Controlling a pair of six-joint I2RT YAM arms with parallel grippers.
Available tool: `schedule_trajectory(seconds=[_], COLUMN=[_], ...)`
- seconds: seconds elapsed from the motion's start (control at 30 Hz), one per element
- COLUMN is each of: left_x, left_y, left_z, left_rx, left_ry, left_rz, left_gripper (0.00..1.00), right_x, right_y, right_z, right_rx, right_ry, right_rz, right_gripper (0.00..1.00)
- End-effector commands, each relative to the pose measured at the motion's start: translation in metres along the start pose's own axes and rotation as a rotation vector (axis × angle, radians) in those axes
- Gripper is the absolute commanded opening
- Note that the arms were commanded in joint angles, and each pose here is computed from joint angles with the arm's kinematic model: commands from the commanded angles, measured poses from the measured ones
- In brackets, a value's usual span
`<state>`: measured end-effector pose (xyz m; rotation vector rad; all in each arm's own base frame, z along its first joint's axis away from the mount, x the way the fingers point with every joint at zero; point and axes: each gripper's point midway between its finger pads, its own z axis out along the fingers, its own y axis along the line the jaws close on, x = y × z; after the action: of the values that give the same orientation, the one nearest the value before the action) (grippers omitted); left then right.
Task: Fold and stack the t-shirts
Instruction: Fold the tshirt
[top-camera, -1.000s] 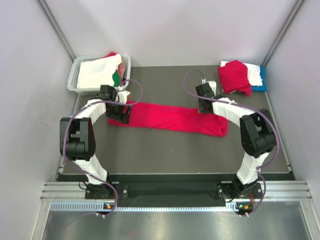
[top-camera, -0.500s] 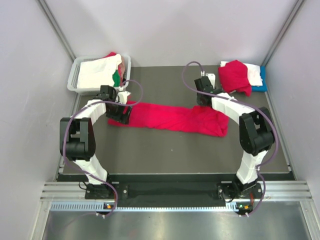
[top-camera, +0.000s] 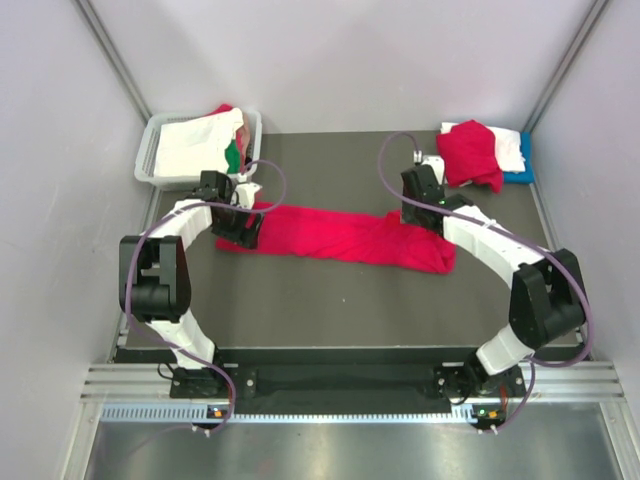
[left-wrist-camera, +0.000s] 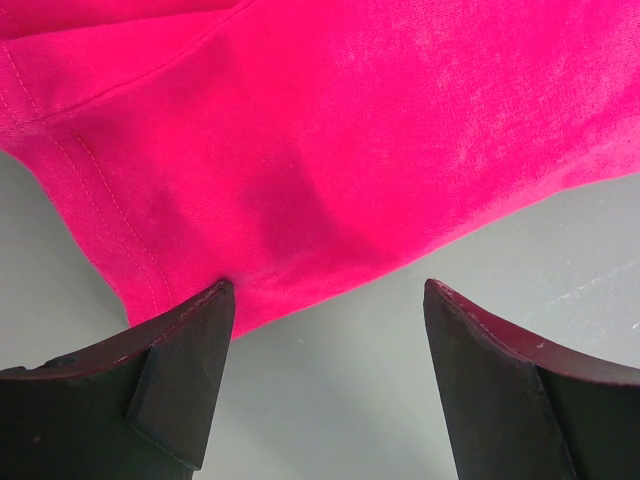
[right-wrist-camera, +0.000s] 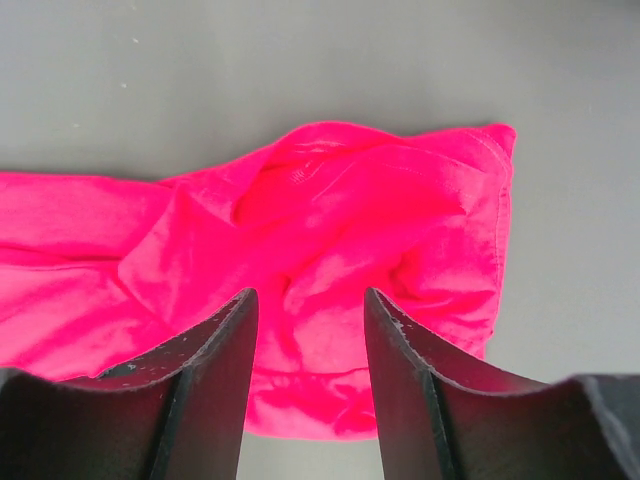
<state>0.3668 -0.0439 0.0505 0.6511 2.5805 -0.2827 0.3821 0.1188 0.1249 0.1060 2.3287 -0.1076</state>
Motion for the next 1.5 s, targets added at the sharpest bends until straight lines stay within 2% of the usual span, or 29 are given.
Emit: schedule_trajectory(seconds=[0.0,0.1,0.2,0.5,0.67,0.87,0.97,1.1,1.2,1.47], left_x=[-0.009,-0.017,-0.026,-0.050,-0.043,-0.027,-0.029,-0.033,-0.036,-0.061], left_y=[0.002,0.005,0.009,0.019,0.018,0.024,0.024,0.024,0.024,0.037], left_z=[-0.011,-0.014,-0.016,-0.018,-0.020,-0.023,-0.027,-0.029,-0.031,-0.029], left_rx=[-0.019,-0.026,-0.033,-0.034,-0.040,-0.048,-0.048,-0.043,-0.043,-0.075], left_ry=[-0.042,-0.057,-0.072,-0.102,-0.093,-0.086,-0.095,-0.098,-0.109,-0.171], left_rz=[0.027,0.026,0.026,0.023,0.035,0.013,0.019,0.015,0.011,0.013], left_gripper=[0.80,0.80,0.80,0.80,0.80,0.80,0.80,0.80,0.80,0.81], right_x=[-0.002,0.016,0.013,-0.019,-0.049,-0.032,-0.034,-0.073,-0.073,0.018], right_y=[0.008,0.015,0.023,0.054,0.070,0.070,0.059,0.043,0.037,0.032], right_z=[-0.009,0.012,0.027,0.068,0.080,0.093,0.084,0.032,0.001,-0.022], right_rx=[-0.040,-0.033,-0.030,-0.033,-0.044,-0.026,0.002,-0.007,-0.047,-0.120], right_ry=[-0.010,0.044,0.051,0.033,-0.014,0.025,0.010,-0.103,-0.116,0.050], right_rz=[0.014,-0.005,-0.022,-0.054,-0.050,-0.066,-0.069,-0.020,0.010,0.035], right_gripper=[0.47,0.46,0.45,0.42,0.42,0.41,0.40,0.41,0.42,0.42])
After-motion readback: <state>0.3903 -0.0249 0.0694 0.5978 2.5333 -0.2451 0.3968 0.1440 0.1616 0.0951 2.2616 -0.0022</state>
